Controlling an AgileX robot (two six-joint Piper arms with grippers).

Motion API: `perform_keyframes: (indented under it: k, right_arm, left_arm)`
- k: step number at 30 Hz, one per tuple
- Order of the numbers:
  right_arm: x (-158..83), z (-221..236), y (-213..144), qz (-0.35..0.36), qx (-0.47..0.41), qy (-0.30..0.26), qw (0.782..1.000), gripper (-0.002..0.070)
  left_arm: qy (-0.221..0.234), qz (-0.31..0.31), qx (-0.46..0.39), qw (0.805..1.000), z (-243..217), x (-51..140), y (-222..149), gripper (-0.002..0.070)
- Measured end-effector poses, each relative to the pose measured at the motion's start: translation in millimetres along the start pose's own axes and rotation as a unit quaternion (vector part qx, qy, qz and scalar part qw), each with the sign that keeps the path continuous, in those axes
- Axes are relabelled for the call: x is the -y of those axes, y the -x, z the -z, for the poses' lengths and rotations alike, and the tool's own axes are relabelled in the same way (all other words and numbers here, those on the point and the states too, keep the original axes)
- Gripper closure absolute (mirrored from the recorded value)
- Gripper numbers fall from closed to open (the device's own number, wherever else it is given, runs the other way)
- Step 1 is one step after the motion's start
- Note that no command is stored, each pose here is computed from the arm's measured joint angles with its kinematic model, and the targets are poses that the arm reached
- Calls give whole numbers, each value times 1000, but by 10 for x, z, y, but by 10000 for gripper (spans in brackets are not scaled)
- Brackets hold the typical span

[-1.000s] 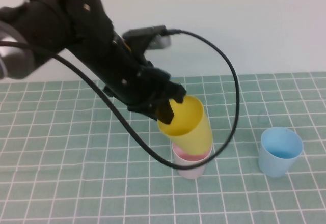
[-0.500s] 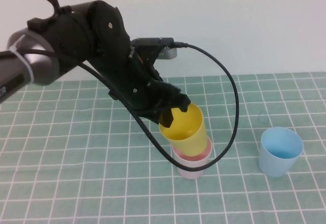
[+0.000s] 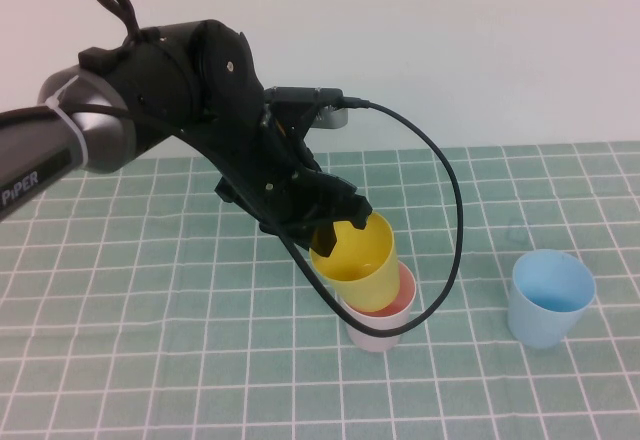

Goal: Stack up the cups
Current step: Place the yellow cup on the pink cup

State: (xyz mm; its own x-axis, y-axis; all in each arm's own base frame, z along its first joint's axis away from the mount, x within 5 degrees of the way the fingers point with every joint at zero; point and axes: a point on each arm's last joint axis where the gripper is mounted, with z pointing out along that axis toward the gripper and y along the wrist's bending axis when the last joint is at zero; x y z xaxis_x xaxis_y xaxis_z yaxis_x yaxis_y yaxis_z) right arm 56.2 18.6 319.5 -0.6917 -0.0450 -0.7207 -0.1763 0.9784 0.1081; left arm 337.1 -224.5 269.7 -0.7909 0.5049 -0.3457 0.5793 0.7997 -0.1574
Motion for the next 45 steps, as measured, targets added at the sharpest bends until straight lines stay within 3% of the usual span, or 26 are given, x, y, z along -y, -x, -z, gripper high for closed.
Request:
perform_keyframes:
  k: [45]
  right_arm:
    - [1, 0, 21, 4, 12, 0, 1000, 501]
  left_arm:
    - [-21, -42, 0, 999, -38, 31, 6, 662]
